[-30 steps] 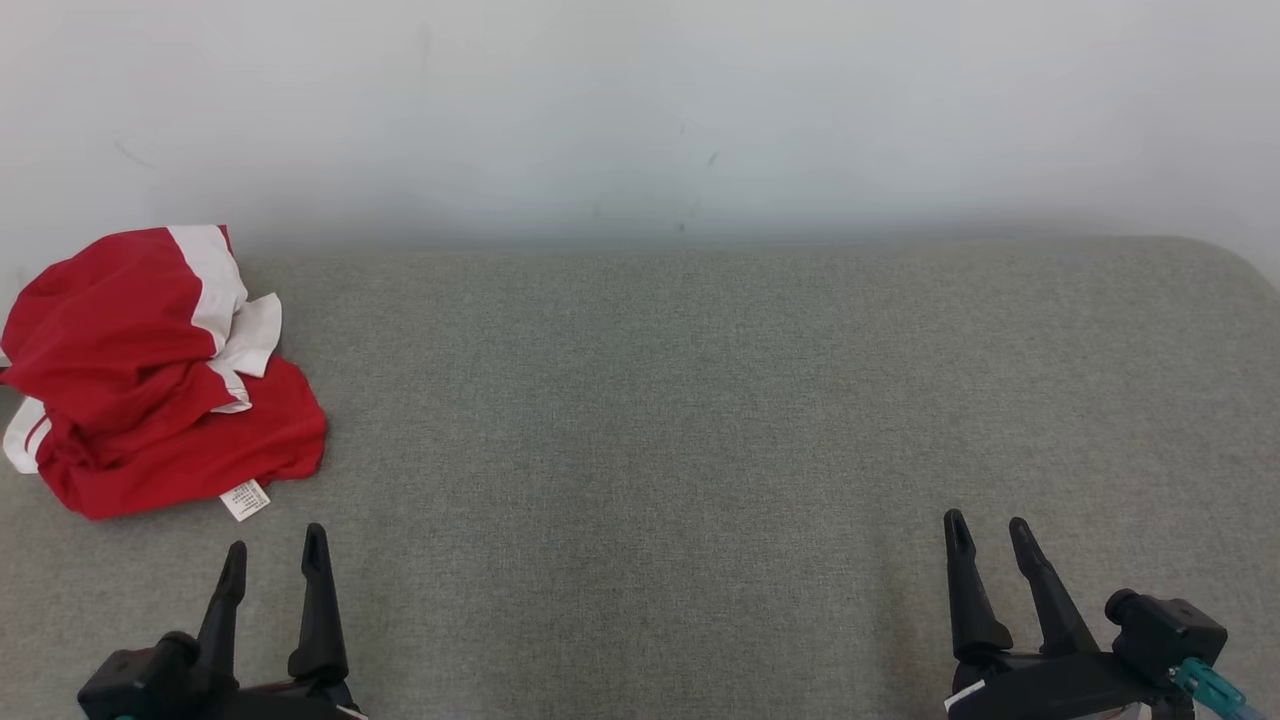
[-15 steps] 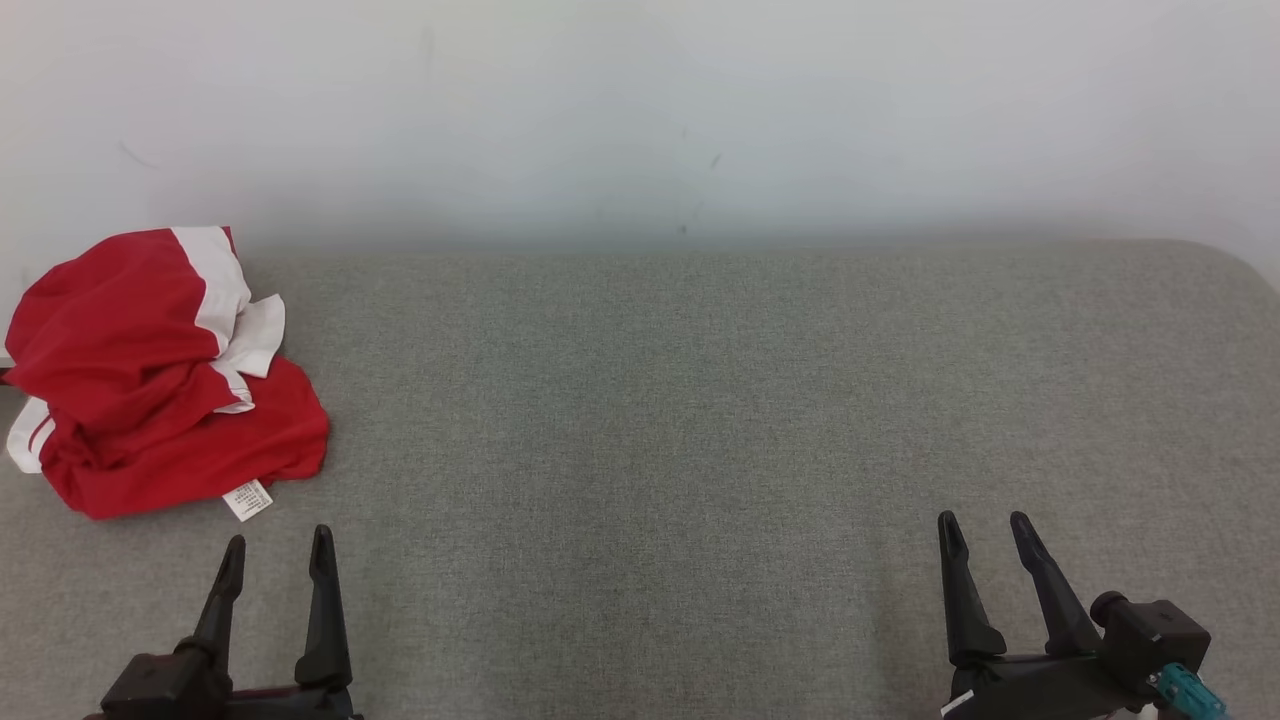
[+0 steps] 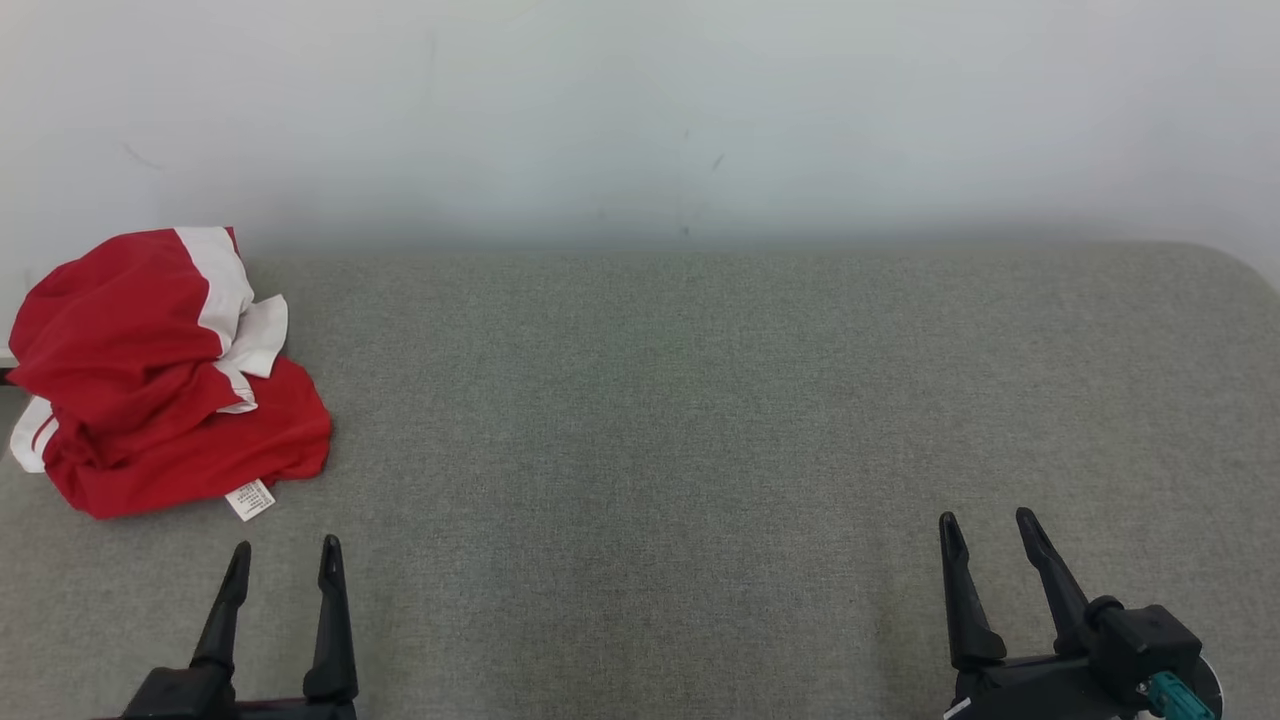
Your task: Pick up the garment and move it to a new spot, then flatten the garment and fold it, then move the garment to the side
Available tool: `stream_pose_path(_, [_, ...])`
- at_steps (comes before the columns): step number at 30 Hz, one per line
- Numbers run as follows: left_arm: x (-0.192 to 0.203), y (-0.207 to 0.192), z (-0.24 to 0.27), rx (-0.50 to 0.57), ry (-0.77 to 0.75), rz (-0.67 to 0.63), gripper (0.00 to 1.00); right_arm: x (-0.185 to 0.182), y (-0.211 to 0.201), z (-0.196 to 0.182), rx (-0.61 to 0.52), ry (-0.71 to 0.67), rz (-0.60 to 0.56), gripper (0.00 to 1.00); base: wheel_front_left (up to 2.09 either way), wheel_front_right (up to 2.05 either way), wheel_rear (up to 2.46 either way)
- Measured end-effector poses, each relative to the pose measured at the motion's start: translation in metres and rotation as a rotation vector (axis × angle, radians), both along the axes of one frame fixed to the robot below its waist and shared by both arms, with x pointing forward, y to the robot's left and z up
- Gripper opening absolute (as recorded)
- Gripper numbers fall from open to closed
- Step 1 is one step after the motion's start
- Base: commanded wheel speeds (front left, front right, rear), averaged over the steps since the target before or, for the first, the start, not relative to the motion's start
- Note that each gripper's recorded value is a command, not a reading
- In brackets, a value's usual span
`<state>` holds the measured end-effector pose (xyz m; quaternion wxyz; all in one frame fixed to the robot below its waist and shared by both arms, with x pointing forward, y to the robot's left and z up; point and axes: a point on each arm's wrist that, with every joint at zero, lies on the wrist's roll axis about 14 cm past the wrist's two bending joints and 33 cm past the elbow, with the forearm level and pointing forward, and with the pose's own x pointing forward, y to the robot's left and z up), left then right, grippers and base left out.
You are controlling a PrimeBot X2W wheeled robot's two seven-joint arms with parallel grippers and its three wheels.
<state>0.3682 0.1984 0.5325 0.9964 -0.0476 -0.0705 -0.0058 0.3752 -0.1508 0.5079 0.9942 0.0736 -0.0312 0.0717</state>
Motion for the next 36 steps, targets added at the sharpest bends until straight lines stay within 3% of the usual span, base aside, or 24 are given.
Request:
stream_pose_path(18, [-0.004,-0.001,0.004,0.115,-0.028,-0.001,1.0,-0.004,0.004,0.01,-0.074,-0.04,0.016,1.0,0.0,0.0,0.0])
stream_pose_path(36, [-0.006,0.004,-0.001,0.09,-0.017,0.01,1.0,-0.006,0.002,0.011,-0.043,-0.037,0.009,1.0,0.0,0.0,0.0])
